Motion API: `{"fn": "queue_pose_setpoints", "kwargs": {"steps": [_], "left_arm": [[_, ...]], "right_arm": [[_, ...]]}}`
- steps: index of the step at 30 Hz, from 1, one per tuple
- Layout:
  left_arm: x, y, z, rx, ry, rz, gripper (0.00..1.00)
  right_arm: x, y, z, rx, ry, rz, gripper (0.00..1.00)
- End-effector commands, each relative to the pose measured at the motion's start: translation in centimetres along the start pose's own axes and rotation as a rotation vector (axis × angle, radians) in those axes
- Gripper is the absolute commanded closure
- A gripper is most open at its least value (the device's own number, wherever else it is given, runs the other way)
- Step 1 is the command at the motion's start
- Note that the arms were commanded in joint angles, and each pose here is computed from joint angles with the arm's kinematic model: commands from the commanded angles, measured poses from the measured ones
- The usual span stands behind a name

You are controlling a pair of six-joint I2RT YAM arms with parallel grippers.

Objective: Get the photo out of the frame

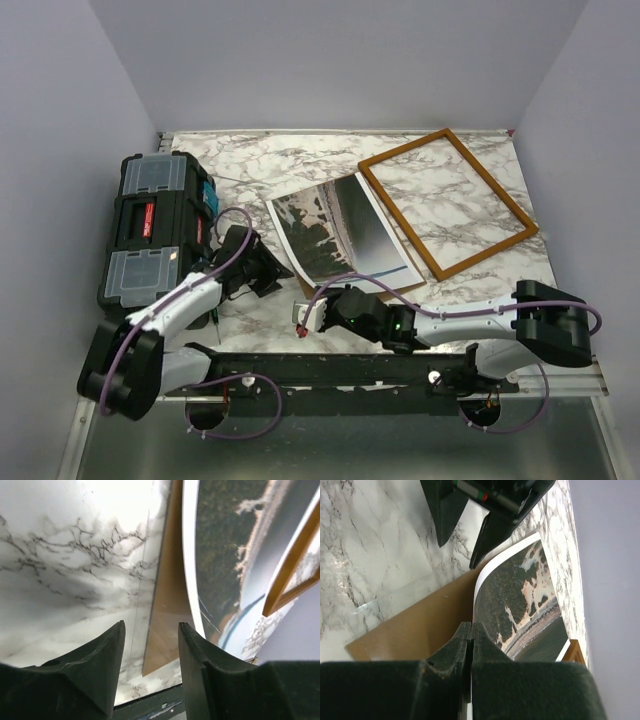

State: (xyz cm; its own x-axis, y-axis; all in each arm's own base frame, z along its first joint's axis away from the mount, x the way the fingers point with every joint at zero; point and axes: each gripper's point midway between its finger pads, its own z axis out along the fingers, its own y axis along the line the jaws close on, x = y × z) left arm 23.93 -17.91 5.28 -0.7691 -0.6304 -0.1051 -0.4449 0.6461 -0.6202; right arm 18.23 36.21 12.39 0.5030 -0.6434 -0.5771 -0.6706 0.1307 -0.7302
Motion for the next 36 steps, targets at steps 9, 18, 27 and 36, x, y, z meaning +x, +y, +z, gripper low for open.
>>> {"fn": "queue_pose_setpoints", "kwargs": {"steps": [9,18,27,36], "left_arm": [[-1.1,-1.6,-10.9,0.135,-0.243,0.210,0.37],[-1.5,-3.7,-20.2,0.231,-0.414,0.377,0.32],[-1.3,-4.5,-25.4,0.286,-0.506,0.443,0.31],[-3.2,-3.2,-30.5,0.238,-0.725,0.497,0.25]], "right_arm": [[-0.1,2.0,0.8,-0.062,-0.046,0.012,1.00],[1.8,4.2,1.2,-0.106,0.016,-0.019,0.97],[3.0,4.8,1.0,-0.051,0.134,0.034,0.43],[-3.6,3.2,-5.8,0.026,0.131,0.561,0.00]]}}
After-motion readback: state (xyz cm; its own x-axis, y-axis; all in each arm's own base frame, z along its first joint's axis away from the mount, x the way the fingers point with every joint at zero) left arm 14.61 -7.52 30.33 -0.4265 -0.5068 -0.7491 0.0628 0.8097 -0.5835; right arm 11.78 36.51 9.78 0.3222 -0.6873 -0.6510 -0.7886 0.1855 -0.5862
